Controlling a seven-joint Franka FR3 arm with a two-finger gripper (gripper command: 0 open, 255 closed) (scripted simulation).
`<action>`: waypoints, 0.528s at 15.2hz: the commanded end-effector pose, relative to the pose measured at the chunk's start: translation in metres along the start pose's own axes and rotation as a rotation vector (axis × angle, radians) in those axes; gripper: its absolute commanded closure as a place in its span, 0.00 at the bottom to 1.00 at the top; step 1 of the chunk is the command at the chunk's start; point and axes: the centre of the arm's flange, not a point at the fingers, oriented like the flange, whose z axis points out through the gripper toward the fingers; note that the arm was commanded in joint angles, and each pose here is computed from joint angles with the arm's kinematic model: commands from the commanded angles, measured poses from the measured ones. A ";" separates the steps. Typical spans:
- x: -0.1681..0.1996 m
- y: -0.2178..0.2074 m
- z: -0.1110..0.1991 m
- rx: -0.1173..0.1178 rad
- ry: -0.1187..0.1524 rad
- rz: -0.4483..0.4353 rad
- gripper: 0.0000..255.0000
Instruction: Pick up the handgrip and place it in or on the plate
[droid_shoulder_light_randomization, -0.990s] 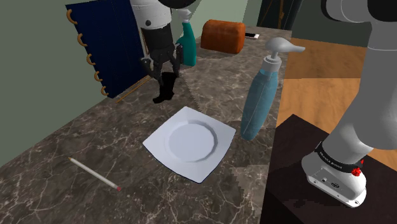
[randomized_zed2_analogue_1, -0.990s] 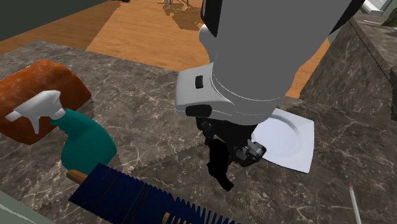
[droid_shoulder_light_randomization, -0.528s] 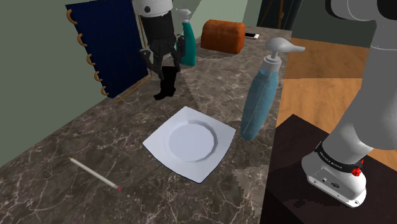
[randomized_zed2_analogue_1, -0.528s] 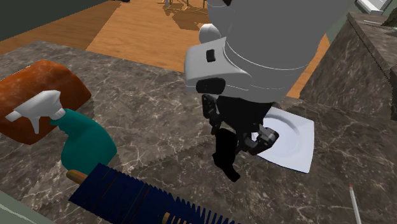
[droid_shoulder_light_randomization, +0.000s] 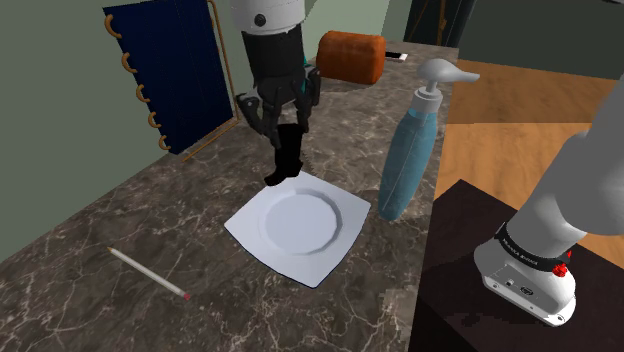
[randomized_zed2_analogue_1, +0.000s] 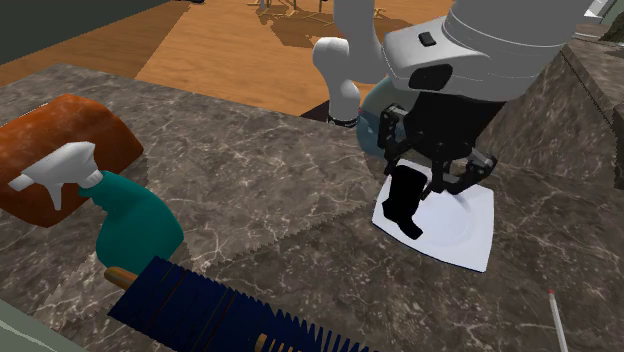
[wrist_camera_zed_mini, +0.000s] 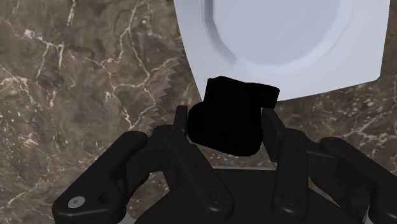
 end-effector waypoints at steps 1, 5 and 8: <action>-0.025 -0.005 0.001 0.000 -0.001 0.002 1.00; -0.077 -0.013 -0.002 0.000 -0.001 0.002 1.00; -0.107 -0.019 0.001 0.000 -0.001 0.002 1.00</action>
